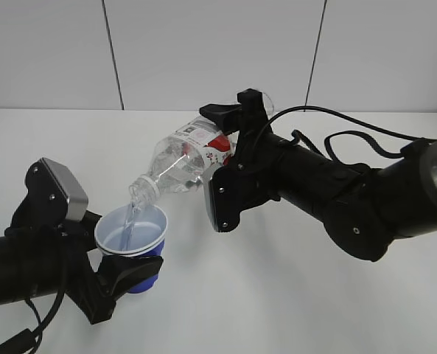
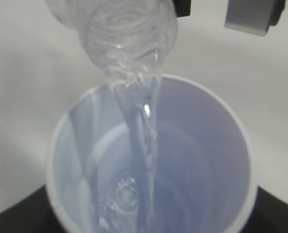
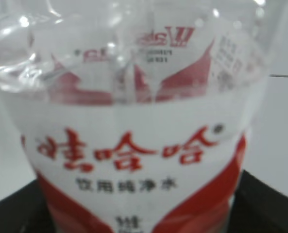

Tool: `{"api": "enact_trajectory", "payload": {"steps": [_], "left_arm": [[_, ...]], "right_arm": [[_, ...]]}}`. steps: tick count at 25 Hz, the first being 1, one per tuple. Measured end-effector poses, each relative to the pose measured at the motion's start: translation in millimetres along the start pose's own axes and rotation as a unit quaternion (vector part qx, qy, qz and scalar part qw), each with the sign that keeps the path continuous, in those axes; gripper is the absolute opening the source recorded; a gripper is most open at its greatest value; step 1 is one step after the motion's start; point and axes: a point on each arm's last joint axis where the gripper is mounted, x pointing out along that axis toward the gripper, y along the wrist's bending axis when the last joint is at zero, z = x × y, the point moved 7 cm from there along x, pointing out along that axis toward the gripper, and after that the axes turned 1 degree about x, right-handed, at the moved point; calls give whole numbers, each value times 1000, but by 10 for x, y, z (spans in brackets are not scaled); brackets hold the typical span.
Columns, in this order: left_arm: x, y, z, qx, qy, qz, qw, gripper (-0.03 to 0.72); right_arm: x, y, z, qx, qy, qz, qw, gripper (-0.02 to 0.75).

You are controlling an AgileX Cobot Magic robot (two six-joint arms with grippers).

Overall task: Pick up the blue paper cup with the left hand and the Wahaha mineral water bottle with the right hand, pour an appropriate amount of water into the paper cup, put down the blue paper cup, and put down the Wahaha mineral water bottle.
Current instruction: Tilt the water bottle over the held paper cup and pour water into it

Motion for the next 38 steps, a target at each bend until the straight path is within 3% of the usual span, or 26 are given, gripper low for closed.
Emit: {"api": "enact_trajectory", "payload": {"steps": [38], "left_arm": [[3,-4,-7,1,1,-1,1000,519]], "right_arm": [[0,-20,2,-15,-1,-6,1000,496]]}}
